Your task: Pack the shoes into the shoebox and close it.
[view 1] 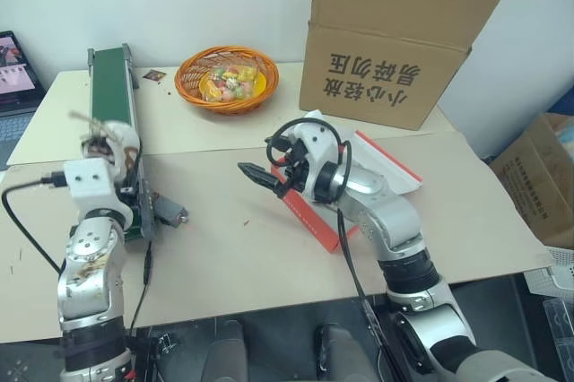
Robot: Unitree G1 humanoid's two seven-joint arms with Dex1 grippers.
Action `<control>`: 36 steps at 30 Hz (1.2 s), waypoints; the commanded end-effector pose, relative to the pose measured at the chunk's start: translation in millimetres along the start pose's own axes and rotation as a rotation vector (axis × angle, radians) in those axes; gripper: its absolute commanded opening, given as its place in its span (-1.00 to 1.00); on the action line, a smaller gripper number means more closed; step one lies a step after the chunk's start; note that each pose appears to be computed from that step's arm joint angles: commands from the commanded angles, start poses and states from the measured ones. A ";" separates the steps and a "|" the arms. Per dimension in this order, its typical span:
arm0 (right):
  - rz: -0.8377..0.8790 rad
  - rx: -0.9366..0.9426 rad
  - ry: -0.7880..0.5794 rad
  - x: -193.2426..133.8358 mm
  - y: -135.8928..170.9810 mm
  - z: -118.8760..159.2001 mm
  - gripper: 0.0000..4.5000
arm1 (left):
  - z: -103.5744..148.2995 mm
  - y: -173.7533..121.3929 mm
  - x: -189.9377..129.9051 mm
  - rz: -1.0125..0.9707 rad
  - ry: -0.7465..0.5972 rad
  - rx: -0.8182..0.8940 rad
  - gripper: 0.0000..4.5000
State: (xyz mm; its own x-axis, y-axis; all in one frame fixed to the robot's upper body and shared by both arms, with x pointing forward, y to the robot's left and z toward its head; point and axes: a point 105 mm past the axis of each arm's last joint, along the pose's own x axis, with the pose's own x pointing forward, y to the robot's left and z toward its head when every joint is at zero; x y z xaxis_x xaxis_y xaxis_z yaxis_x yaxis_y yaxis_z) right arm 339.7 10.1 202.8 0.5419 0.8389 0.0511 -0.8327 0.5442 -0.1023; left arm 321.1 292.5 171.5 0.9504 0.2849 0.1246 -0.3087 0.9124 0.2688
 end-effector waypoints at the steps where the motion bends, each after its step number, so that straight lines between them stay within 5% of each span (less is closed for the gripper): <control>1: -0.016 0.086 -0.124 0.1 -6.7 30.7 1.00 | 44.4 -25.1 -13.8 -0.050 -0.267 0.192 0.02; 7: 0.051 0.709 -0.366 -9.1 -35.0 68.1 1.00 | 48.9 -85.5 -37.2 -0.317 -0.377 0.220 0.02; 12: 0.122 0.945 -0.395 -16.1 -49.7 66.3 1.00 | 55.0 -101.6 -40.0 -0.387 -0.421 0.221 0.02; 25: 0.146 0.931 -0.316 -10.1 -48.3 59.7 1.00 | 104.0 -140.9 -46.6 -0.592 -0.615 0.183 0.02; 36: 0.186 0.913 -0.264 2.6 -29.3 58.2 1.00 | 102.3 -159.0 -54.4 -0.690 -0.596 0.121 0.02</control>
State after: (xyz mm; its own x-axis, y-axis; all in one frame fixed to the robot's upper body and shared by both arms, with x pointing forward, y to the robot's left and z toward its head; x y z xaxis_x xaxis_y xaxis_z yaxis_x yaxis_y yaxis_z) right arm 372.8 -23.2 246.8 0.5249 0.7920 0.3118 -0.6700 0.1586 0.7252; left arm 326.9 124.4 210.2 0.8289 -0.4507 0.3313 0.2204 0.8076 0.5471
